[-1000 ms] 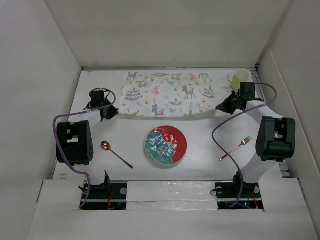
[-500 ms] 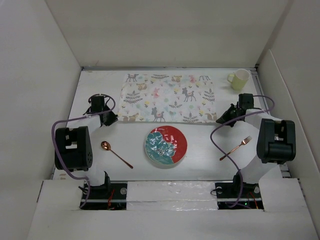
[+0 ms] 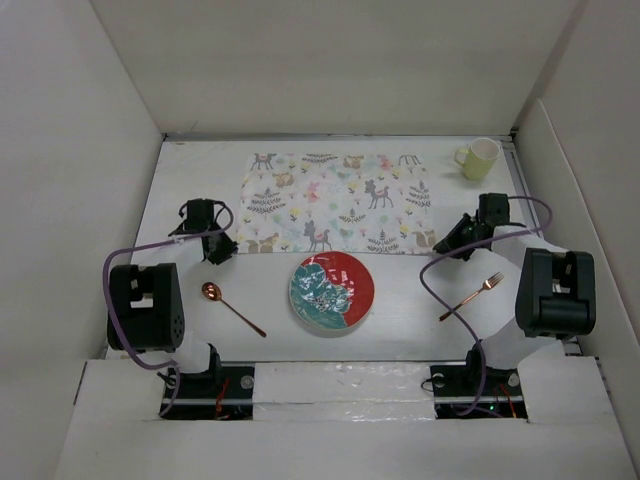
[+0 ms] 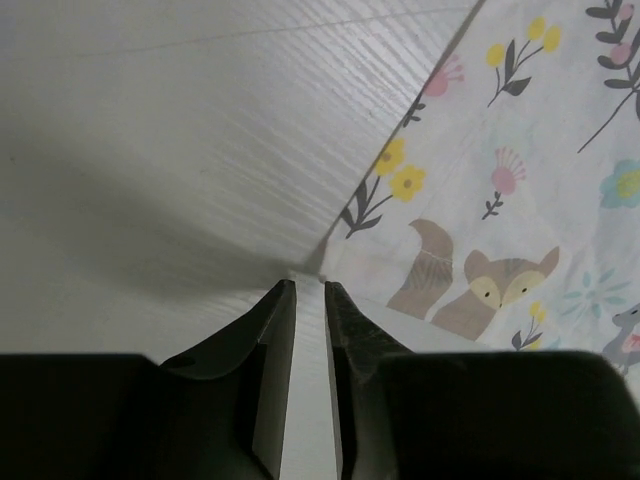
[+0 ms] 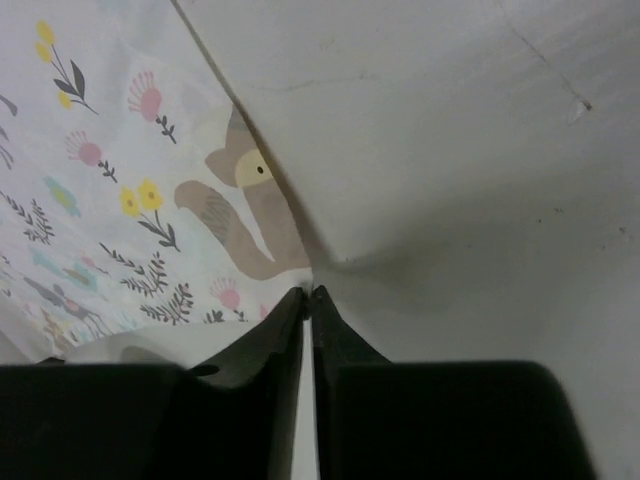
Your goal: Set the dinner table for one person
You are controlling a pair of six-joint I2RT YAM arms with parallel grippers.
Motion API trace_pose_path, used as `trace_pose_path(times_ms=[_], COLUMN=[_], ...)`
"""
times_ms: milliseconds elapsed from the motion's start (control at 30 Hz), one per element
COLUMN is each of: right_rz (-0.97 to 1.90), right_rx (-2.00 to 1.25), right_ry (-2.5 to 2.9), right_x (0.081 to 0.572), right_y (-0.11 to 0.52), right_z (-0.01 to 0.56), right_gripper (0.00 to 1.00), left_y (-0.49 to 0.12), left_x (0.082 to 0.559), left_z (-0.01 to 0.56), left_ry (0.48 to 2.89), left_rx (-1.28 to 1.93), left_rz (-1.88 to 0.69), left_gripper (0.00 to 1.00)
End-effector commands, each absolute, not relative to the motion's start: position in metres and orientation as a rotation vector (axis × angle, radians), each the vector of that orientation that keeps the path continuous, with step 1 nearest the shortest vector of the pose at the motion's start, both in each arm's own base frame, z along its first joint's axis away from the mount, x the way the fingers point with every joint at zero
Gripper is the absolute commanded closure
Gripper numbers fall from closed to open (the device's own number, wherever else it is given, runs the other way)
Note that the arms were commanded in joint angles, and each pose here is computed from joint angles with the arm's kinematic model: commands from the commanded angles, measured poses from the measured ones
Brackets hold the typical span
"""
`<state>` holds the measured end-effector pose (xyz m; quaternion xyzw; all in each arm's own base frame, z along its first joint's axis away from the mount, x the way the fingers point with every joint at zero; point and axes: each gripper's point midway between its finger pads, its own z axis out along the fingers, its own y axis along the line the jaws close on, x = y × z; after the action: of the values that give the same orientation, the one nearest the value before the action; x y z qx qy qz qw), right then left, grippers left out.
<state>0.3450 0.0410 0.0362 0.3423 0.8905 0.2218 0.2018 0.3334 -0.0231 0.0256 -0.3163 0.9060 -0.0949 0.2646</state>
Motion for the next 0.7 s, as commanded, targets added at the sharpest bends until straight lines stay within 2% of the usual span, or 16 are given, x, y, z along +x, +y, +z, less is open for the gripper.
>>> trace_pose_path(times_ms=[0, 67, 100, 167, 200, 267, 300, 333, 367, 400, 500, 567, 600, 633, 667], right_rz=[0.614, 0.617, 0.6, 0.6, 0.597, 0.64, 0.703, 0.751, 0.806, 0.939, 1.069, 1.079, 1.088, 1.102, 1.103], right_rx=[0.904, 0.888, 0.887, 0.82, 0.815, 0.724, 0.651, 0.611, 0.551, 0.439, 0.297, 0.244, 0.214, 0.172, 0.171], right_ry=[2.439, 2.421, 2.425, 2.377, 2.37, 2.334, 2.327, 2.341, 2.326, 2.324, 2.399, 2.465, 2.475, 2.498, 2.514], right_x=[0.343, 0.341, 0.336, 0.332, 0.326, 0.315, 0.309, 0.298, 0.29, 0.28, 0.248, 0.235, 0.233, 0.226, 0.224], right_y=[0.038, 0.038, 0.037, 0.042, 0.042, 0.058, 0.071, 0.083, 0.096, 0.126, 0.174, 0.191, 0.199, 0.21, 0.214], right_z=[0.058, 0.069, 0.072, 0.096, 0.1, 0.12, 0.127, 0.123, 0.13, 0.137, 0.118, 0.102, 0.1, 0.096, 0.092], right_gripper=[0.78, 0.69, 0.61, 0.55, 0.49, 0.46, 0.71, 0.94, 1.0, 1.0, 0.99, 0.8, 0.57, 0.49, 0.44], left_y=[-0.017, -0.015, -0.014, -0.014, -0.013, -0.015, -0.017, -0.025, -0.033, -0.041, -0.088, -0.119, -0.126, -0.136, -0.141], left_x=[0.336, 0.342, 0.344, 0.356, 0.362, 0.366, 0.368, 0.367, 0.366, 0.365, 0.362, 0.357, 0.357, 0.353, 0.351], left_z=[0.049, 0.063, 0.07, 0.103, 0.127, 0.15, 0.171, 0.181, 0.19, 0.206, 0.239, 0.253, 0.267, 0.272, 0.278], left_ry=[2.394, 2.364, 2.358, 2.287, 2.237, 2.188, 2.14, 2.133, 2.12, 2.088, 2.04, 2.023, 1.992, 1.991, 1.979], left_rx=[-0.842, -0.83, -0.815, -0.775, -0.743, -0.704, -0.672, -0.62, -0.585, -0.545, -0.36, -0.266, -0.245, -0.205, -0.182], left_rz=[-0.23, -0.226, -0.223, -0.244, -0.258, -0.28, -0.311, -0.36, -0.384, -0.403, -0.494, -0.543, -0.565, -0.614, -0.65], left_gripper=[0.82, 0.77, 0.75, 0.67, 0.66, 0.65, 0.69, 0.77, 0.99, 1.0, 1.0, 1.0, 1.0, 1.0, 0.88])
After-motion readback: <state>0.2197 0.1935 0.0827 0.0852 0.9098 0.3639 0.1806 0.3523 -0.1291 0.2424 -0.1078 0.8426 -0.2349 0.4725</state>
